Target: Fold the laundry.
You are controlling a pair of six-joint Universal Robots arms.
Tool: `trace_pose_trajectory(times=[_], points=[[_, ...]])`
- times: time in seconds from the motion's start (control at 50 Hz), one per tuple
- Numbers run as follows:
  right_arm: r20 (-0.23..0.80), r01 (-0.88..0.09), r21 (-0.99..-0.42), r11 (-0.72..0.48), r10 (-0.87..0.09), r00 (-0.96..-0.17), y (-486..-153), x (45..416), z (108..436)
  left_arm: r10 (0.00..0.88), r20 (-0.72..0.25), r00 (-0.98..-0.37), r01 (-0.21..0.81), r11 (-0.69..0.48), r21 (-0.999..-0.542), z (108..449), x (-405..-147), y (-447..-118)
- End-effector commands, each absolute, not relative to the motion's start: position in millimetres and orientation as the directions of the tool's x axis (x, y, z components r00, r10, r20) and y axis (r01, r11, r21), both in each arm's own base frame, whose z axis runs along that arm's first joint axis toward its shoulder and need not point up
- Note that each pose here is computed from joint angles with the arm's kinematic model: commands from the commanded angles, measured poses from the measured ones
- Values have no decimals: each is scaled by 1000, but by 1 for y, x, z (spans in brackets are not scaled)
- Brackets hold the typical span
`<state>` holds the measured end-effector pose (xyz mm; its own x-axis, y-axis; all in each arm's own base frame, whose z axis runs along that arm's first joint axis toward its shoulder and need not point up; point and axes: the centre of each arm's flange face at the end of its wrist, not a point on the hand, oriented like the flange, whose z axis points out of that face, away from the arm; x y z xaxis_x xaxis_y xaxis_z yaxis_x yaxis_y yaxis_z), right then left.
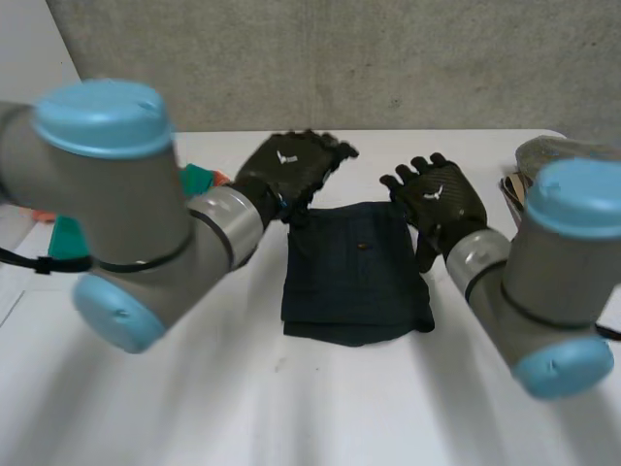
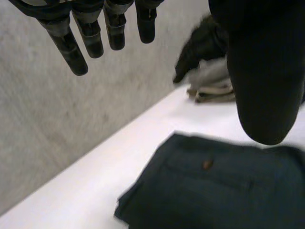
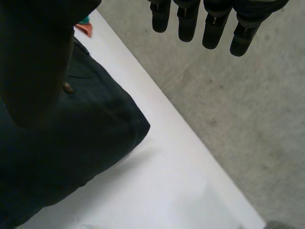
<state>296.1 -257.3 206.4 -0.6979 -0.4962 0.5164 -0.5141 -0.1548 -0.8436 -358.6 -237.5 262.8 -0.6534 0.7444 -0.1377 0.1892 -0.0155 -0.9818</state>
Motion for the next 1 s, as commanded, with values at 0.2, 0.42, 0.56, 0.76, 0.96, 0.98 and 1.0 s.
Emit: trace_pose_trajectory(times=[0.2,0.42,0.56,0.76,0.96,0.98,1.0], points=[[509,-524,-832,-180,-622,-595,-183,301,121,942,115,-316,79,147,-986,312,-327,-186],[538,-483,-837,-256,-545,-643,-213,317,104,915,74,-396,65,108,-992,297,-327,-190],[559,-486,-826,-286,-526,-641,-227,326,95,909,72,-411,39,96,-995,297,-328,-194],[554,-458,-832,-312,-498,-668,-252,334,97,905,97,-415,22,117,-993,298,-328,-195],[469,-296,-868,-400,-462,-752,-301,345,147,901,74,-427,-1,82,-997,308,-327,-201],[458,-281,-870,-405,-453,-765,-307,344,153,900,72,-430,-3,79,-997,309,-327,-201],[444,-263,-872,-412,-443,-779,-314,342,162,897,67,-436,-10,70,-998,313,-326,-203]])
